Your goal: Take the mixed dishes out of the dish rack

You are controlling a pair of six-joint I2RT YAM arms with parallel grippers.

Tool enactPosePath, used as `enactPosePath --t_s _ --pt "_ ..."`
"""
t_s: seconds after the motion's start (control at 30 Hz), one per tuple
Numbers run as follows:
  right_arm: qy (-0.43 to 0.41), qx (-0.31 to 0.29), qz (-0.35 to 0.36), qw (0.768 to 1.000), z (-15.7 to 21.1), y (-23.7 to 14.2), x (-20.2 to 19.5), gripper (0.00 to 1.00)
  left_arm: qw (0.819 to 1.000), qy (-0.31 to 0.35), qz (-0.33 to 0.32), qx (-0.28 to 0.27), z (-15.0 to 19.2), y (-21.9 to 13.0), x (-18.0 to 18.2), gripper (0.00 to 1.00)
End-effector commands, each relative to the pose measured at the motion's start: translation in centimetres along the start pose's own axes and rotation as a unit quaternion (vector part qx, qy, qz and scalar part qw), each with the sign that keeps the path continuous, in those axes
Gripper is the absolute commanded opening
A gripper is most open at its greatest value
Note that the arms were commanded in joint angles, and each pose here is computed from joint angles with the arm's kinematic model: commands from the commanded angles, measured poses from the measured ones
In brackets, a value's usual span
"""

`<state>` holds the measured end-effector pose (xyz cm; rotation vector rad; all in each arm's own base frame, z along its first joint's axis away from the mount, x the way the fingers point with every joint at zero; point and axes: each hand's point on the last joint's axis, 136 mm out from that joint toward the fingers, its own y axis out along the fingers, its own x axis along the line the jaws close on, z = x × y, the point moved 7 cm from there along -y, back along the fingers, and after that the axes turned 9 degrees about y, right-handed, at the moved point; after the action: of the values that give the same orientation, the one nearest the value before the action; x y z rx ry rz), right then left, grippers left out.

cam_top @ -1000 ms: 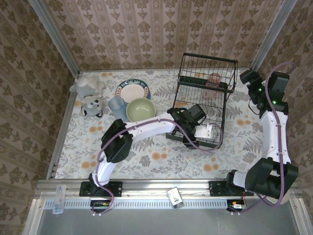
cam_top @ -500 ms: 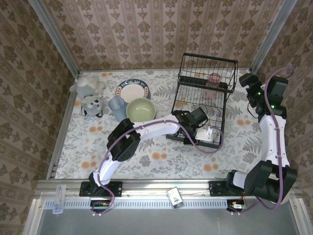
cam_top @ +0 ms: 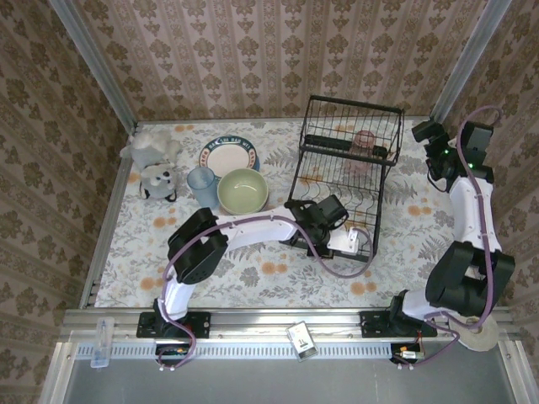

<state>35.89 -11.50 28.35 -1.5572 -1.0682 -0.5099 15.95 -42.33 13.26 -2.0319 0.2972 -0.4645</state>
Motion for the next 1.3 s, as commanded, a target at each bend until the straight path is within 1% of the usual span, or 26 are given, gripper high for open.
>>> enactPosePath --t_s 0.0,0.17,0.33,0.4,0.7,0.93,1.0,1.17,1.27 --pt "0.014 0.004 0.026 1.000 -0.6 0.5 -0.6 1.00 0.997 -0.013 0.040 0.059 2.5 0.5 -3.1 0.00" --pt "0.041 0.010 0.053 0.998 -1.7 2.7 -2.4 1.00 0.997 0.011 0.037 0.067 3.2 0.7 -4.6 0.00" --pt "0.045 0.074 0.014 0.996 -1.8 5.6 -2.4 1.00 0.995 0.059 0.033 0.074 3.3 1.1 -5.7 0.00" --pt "0.049 0.093 0.011 0.994 -1.7 6.4 -2.5 1.00 0.993 0.085 0.029 0.074 3.2 1.3 -6.0 0.00" --pt "0.048 0.114 -0.002 0.992 -1.8 7.2 -2.5 1.00 0.982 0.173 0.019 0.068 2.2 1.5 -6.9 0.00" --pt "0.069 0.117 0.007 0.991 -2.1 7.8 -3.4 1.00 0.979 0.192 0.008 0.068 2.3 1.4 -8.0 0.00" --pt "0.073 0.111 0.012 0.991 -2.3 7.8 -3.5 1.00 0.979 0.191 0.008 0.068 2.5 1.3 -8.5 0.00" --pt "0.096 0.127 0.022 0.987 -2.5 8.6 -4.0 1.00 0.981 0.181 0.011 0.069 3.2 0.7 -9.4 0.00" --pt "0.100 0.133 0.004 0.986 -2.9 9.2 -4.0 1.00 0.981 0.182 0.007 0.065 3.5 0.2 -10.1 0.00"
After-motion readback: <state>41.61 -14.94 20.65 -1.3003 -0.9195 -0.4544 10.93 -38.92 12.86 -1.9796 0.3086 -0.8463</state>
